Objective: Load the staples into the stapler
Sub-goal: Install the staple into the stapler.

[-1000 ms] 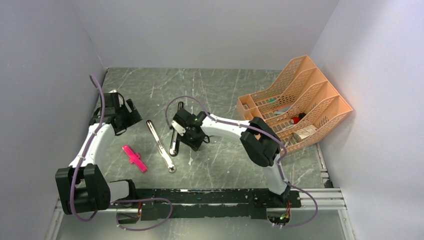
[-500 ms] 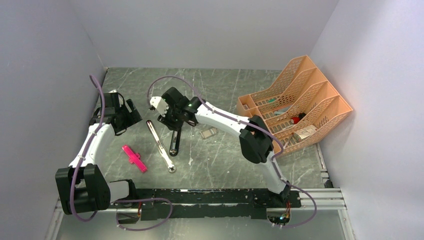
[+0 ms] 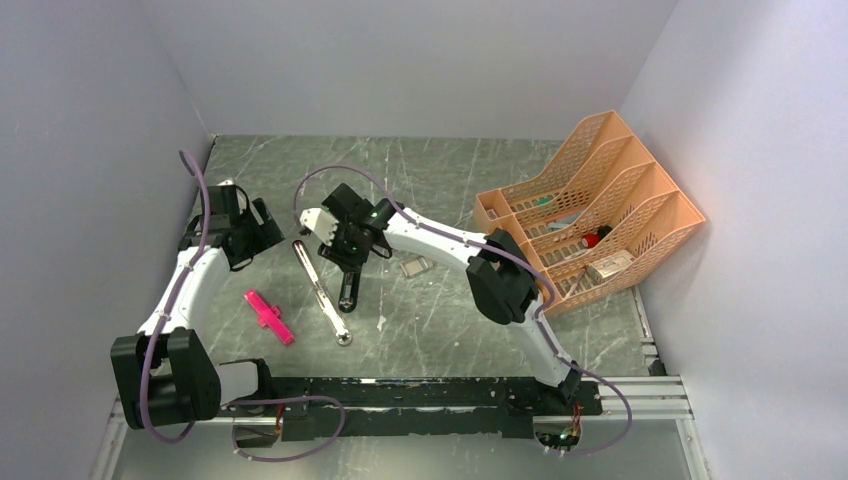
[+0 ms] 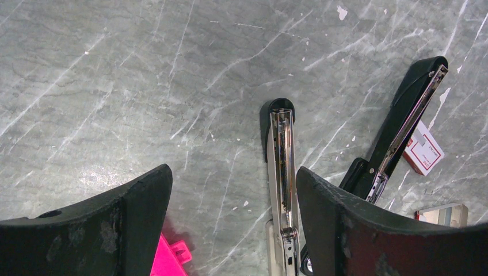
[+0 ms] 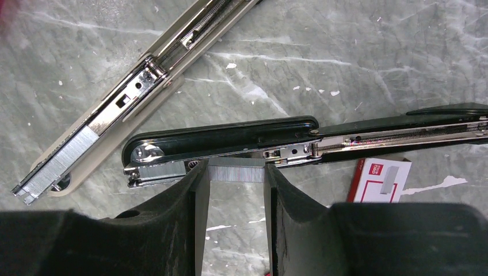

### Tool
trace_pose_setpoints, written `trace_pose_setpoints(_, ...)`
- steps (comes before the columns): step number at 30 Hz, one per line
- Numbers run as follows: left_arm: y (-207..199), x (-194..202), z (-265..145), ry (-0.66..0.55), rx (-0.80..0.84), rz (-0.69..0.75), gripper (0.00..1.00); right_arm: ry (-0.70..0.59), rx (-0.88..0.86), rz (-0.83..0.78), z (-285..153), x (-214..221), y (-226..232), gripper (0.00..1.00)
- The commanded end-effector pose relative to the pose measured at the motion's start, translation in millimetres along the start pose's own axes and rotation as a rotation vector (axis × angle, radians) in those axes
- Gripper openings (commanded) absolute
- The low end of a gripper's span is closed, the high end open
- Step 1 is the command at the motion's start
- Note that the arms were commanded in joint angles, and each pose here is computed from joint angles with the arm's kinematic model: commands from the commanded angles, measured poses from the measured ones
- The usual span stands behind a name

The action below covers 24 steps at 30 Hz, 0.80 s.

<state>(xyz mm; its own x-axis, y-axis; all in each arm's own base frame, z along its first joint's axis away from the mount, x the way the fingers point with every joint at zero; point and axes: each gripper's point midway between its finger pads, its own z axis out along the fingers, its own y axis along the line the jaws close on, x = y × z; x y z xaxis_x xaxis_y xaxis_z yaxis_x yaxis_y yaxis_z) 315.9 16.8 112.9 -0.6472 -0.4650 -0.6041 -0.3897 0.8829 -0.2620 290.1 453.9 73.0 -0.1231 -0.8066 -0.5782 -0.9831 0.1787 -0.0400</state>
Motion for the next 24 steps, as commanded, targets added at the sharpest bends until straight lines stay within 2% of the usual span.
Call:
trace_pose_setpoints(1, -13, -15, -6, -0.042, 0.047, 0.015, 0.83, 0.009, -0.005, -0.031, 3, 0, -4, 0.28)
trace_pose_setpoints(24, -14, -15, -6, -0.043, 0.05, 0.02, 0.83, 0.06, 0.002, -0.017, 15, 14, -6, 0.3)
